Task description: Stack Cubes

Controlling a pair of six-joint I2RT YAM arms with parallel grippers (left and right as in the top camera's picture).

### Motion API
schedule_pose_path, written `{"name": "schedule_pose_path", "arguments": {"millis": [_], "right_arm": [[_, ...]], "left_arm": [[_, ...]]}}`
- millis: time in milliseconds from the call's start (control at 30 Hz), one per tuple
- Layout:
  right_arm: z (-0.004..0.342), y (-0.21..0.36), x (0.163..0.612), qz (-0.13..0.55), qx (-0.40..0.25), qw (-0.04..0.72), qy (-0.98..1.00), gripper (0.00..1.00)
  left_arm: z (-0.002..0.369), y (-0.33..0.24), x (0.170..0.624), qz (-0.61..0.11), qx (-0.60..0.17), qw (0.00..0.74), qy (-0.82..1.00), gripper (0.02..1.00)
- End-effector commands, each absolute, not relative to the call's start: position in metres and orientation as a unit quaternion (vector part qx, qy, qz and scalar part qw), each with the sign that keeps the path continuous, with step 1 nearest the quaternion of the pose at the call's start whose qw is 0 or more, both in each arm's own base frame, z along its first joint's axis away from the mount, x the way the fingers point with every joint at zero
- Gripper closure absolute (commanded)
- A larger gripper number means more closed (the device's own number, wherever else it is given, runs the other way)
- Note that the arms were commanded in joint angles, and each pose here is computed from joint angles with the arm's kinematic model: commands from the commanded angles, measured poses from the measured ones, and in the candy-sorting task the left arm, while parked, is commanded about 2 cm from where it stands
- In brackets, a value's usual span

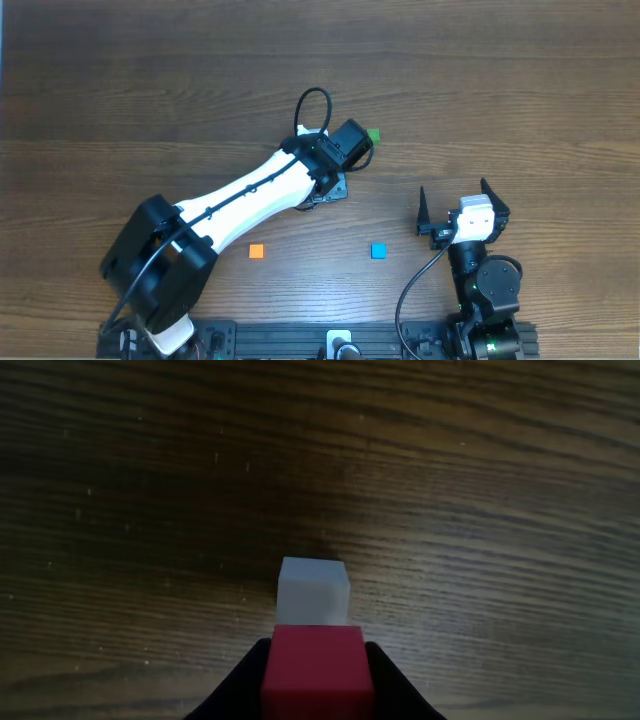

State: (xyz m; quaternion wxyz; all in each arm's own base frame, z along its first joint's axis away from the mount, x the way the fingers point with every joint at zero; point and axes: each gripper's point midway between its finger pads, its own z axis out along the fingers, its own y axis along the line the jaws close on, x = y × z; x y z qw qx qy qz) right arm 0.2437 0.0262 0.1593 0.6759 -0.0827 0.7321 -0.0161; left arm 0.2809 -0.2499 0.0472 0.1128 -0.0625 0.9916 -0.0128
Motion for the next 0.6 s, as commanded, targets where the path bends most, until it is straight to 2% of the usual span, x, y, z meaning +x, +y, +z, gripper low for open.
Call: {"name": "schedule_pose_path", "arguments": {"millis": [33,600], "right_arm": [[0.1573,0.0286,0.2435,-0.011,-0.086,0.677,0.731,0.009],[0.1573,0.0286,0.2435,-0.011,-0.086,0.677,0.731,0.007]], "left_arm": [[0.0331,-0.2476,0.2822,-0.006,-0.074,0.102,0.992,0.980],[0.0258,-0.2449,0.2865,-0.001,-0.078,0.099,0.992,0.980]]}}
